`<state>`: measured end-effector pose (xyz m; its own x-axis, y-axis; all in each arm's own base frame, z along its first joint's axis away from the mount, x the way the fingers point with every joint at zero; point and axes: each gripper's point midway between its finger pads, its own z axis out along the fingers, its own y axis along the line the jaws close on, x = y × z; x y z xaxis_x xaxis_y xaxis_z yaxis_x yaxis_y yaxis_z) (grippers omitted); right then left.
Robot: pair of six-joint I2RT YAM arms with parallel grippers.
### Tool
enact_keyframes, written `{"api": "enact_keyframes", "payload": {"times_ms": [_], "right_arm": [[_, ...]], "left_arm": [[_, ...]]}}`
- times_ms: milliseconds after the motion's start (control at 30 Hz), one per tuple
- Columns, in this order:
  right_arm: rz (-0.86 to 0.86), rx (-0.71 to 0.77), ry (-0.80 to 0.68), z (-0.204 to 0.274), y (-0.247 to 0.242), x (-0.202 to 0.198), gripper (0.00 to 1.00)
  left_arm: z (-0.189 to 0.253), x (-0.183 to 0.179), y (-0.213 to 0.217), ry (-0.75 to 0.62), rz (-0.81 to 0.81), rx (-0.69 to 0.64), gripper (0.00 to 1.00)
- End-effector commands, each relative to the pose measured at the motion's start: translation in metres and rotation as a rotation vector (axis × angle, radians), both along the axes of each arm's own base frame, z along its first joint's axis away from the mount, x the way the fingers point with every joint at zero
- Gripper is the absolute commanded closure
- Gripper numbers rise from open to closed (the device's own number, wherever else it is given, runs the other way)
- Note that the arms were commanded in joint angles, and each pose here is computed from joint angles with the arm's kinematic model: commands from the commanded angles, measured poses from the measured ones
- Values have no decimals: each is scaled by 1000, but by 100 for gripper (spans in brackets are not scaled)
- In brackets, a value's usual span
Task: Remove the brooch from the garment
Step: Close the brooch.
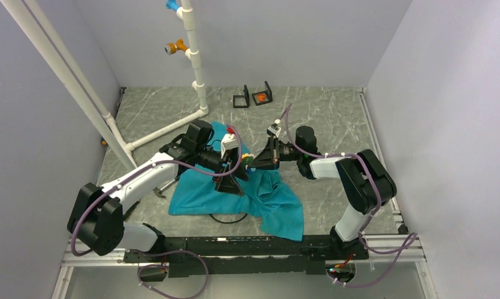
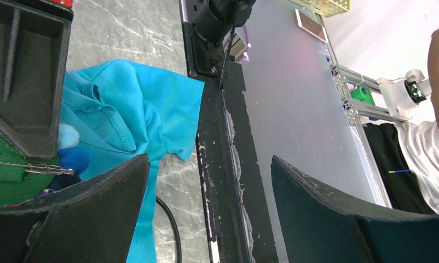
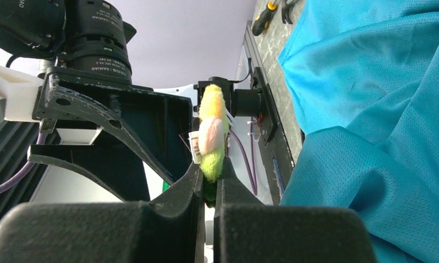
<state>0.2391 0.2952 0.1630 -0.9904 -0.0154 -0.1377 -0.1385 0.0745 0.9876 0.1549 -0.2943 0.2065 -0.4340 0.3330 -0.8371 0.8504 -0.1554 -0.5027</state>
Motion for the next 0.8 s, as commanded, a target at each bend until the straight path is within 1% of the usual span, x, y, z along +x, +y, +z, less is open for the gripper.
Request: {"api": "enact_keyframes", "payload": {"times_ms": [0,367,567,767], "right_arm": [[7,48,-88,24,2,1,100],[49,71,-127,34,4,-11,100],[84,74,-164,36,7,-22,100],[103,83,-183,40,10,-26,100]], "left_arm": [[14,8,-7,-61,-10,-33,14],[11,23,-9,-56,52,-17,14],[22,35,-2,-1,88,-67,15],[20,34,0,6,79,-68,15]]}}
